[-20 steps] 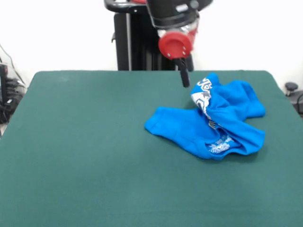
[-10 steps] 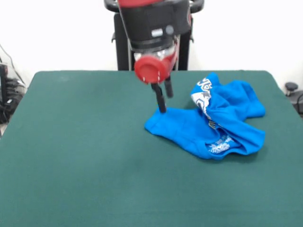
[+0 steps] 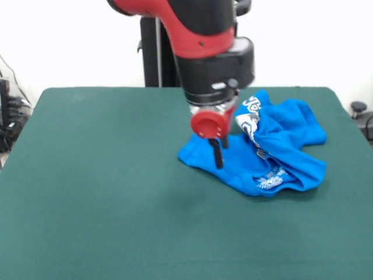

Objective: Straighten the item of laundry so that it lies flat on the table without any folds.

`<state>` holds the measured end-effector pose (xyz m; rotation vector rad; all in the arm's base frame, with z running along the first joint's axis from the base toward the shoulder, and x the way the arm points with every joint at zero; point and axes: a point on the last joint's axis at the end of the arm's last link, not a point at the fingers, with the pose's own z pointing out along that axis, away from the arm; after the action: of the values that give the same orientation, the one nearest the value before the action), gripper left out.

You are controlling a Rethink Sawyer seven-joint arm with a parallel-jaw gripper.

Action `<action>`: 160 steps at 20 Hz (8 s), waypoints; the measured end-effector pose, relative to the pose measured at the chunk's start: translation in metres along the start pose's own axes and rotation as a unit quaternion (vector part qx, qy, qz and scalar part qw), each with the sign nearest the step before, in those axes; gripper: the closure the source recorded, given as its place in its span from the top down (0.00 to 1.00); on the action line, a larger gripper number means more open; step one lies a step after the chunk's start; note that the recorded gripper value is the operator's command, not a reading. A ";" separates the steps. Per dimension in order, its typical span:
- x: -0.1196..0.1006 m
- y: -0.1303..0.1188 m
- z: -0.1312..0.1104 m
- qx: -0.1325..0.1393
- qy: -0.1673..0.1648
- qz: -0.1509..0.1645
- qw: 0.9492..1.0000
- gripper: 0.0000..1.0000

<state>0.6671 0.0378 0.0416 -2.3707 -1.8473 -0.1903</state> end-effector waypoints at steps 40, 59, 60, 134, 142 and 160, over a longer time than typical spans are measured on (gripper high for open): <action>-0.006 -0.039 0.078 0.048 0.044 -0.036 0.997 1.00; 0.023 -0.057 0.100 0.052 0.068 -0.089 0.992 1.00; 0.023 -0.057 0.103 0.051 0.067 -0.089 0.992 1.00; 0.086 -0.132 -0.151 0.043 -0.115 -0.164 0.979 0.00; 0.144 -0.151 -0.174 0.017 -0.072 -0.143 0.987 0.00; 0.155 -0.201 -0.278 0.017 -0.001 -0.133 0.991 0.00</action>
<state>0.5047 0.1845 0.3477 -2.0955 -2.1459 -0.1810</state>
